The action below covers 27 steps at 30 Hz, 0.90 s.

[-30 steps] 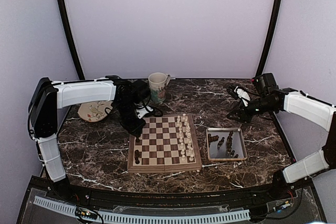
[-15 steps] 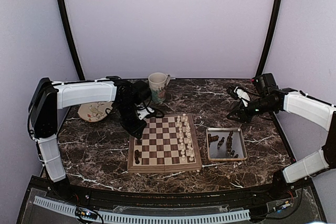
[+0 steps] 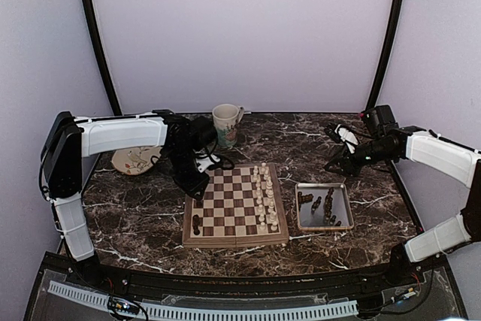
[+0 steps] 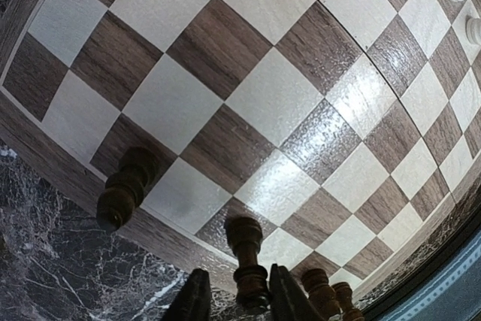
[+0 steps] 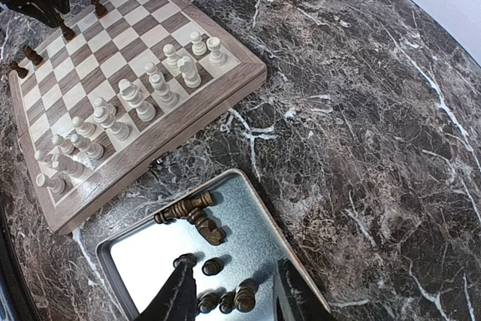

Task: Set up the chess pieces on the board
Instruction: Place the queen at d8, then pick up the king from the storage box.

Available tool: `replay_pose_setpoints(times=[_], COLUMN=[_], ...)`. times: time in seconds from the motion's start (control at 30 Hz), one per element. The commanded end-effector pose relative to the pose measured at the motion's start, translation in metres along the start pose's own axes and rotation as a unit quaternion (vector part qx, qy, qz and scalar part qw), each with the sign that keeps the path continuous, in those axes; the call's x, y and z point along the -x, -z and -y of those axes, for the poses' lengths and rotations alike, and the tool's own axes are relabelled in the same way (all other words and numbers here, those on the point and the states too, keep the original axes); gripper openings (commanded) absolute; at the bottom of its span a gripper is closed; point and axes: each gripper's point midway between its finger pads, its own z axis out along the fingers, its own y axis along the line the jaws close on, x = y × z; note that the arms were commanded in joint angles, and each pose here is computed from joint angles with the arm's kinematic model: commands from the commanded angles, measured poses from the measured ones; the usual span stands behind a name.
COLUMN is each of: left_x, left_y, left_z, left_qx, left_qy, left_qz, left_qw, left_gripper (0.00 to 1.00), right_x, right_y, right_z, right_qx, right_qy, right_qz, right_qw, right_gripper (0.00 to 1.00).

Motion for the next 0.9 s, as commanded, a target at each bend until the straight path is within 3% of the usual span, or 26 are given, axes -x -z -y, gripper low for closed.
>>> replay_pose_setpoints(times=[0.0,0.2,0.47,0.6,0.73,0.77,0.87], left_x=[-0.006,0.013,0.068,0.106,0.151,0.159,0.165], left_y=[0.019,0.049,0.102,0.126,0.164,0.170,0.153], left_z=[0.000,0.002,0.024,0.033,0.047,0.046,0.017], left_qx=[0.011,0.012,-0.031,-0.042,-0.069,-0.065,0.027], left_qy=[-0.002,-0.013,-0.064,-0.089,-0.094,-0.091,-0.086], left_qz=[0.010,0.057,0.205,0.291,0.411,0.436,0.458], left_qw=[1.000,0.998,0.976,0.952,0.904,0.893,0.885], left_gripper=[0.31,0.35,0.39,0.40,0.38,0.37,0.36], right_x=[0.000,0.003,0.030,0.039,0.060,0.063,0.056], right_y=[-0.001,0.000,0.022,0.034,0.053,0.058,0.059], right_z=[0.000,-0.003,0.006,0.021,0.029,0.030,0.041], right_qx=[0.003,0.012,-0.016,-0.056,-0.086,-0.094,-0.124], right_qy=[0.000,-0.005,0.012,0.020,0.029,0.032,0.023], right_qz=[0.002,0.004,0.009,-0.008,-0.003,-0.001,-0.021], right_qw=[1.000,1.000,1.000,0.998,0.996,0.995,0.992], right_gripper=[0.37,0.38,0.38,0.38,0.38,0.41,0.65])
